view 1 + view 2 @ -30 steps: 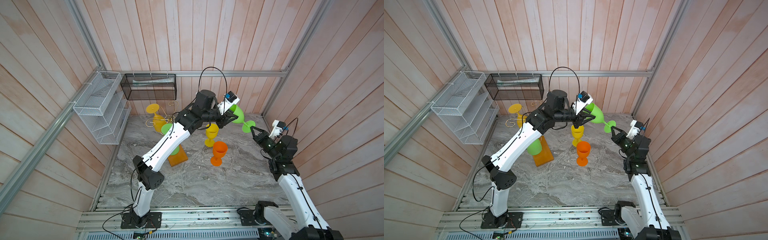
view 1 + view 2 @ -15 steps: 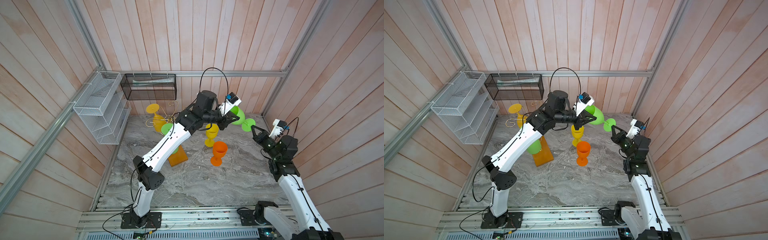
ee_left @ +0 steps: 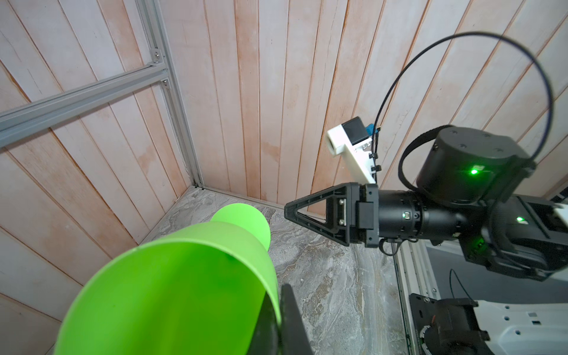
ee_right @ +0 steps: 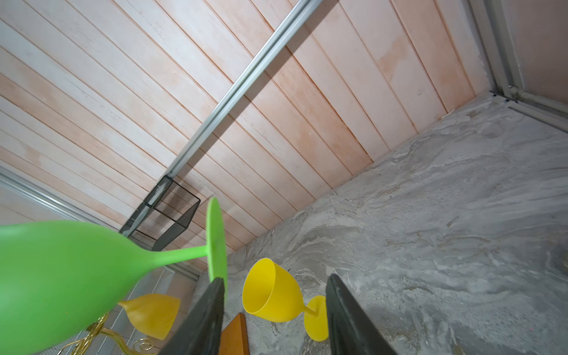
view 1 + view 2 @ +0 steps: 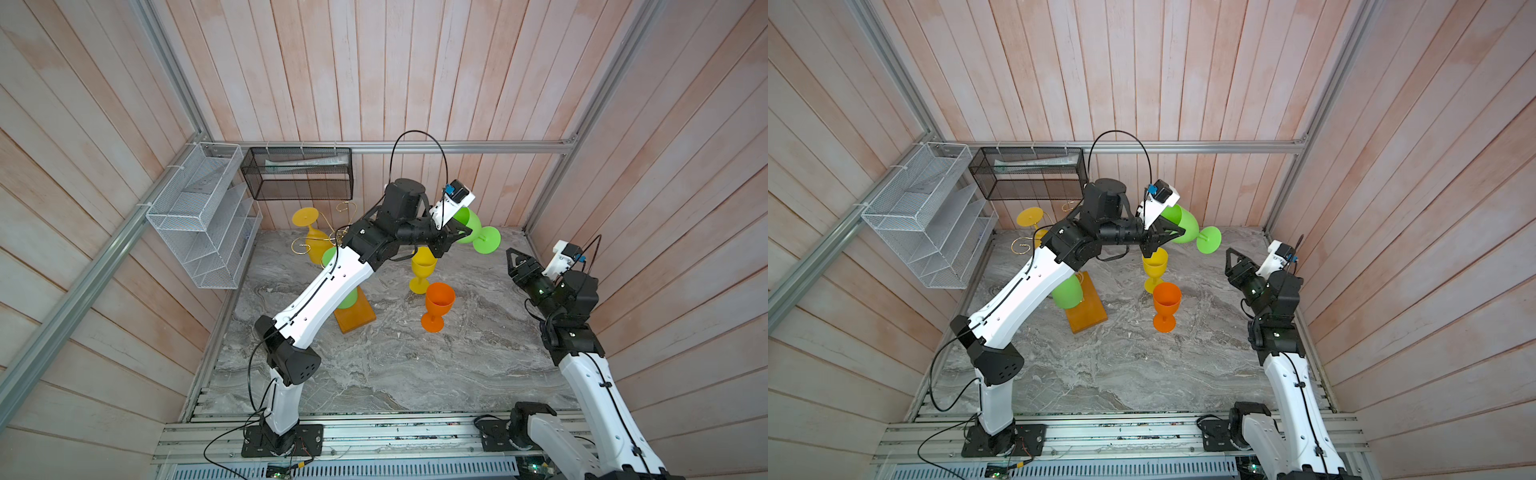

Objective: Take the wine glass off the wine glass rack
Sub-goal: Pick up the wine glass from the wine glass rack, then place the wine glass at the center of the table.

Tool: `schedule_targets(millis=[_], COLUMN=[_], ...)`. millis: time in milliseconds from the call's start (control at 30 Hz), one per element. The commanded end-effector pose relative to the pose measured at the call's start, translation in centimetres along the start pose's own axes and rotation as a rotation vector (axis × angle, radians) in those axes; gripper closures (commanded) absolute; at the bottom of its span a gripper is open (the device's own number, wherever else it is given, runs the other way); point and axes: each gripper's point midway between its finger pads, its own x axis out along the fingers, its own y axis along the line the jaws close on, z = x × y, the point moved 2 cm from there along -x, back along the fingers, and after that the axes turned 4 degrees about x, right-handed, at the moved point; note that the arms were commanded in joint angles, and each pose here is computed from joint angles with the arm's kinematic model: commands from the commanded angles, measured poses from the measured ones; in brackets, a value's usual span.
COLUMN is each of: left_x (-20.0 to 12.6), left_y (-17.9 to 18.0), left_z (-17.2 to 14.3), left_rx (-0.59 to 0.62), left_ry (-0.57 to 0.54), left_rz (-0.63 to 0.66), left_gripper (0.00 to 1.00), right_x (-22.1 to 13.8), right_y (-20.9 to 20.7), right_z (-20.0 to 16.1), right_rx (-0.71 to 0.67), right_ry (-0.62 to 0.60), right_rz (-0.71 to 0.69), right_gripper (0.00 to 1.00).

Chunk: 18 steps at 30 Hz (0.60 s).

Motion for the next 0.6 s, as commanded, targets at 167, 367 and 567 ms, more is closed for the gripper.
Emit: schedule_targets(millis=[167,367,567], left_x=[-2.4,-3.5,-5.9], left_y=[-1.7,-3.3,-5.6], left_z=[2.2,1.6,0.6], left_rx=[0.04,0.04,0.028], left_ry=[-0.035,-0.016,0.012], left_rz=[0.032,0.028,0.006], left_gripper=[1.0,1.0,1.0], right_x=[0.2,0.7,0.9], right_y=[-2.9,-4.4,-5.4], right_z=[0.5,0.0,-0.4], right_rx=[0.017,0.045,0.047], right_ry=[-0.021,-0.001,0.002], right_rz=[-0.177,-0.218,-0.244], right_gripper=[0.44,0.44,0.43])
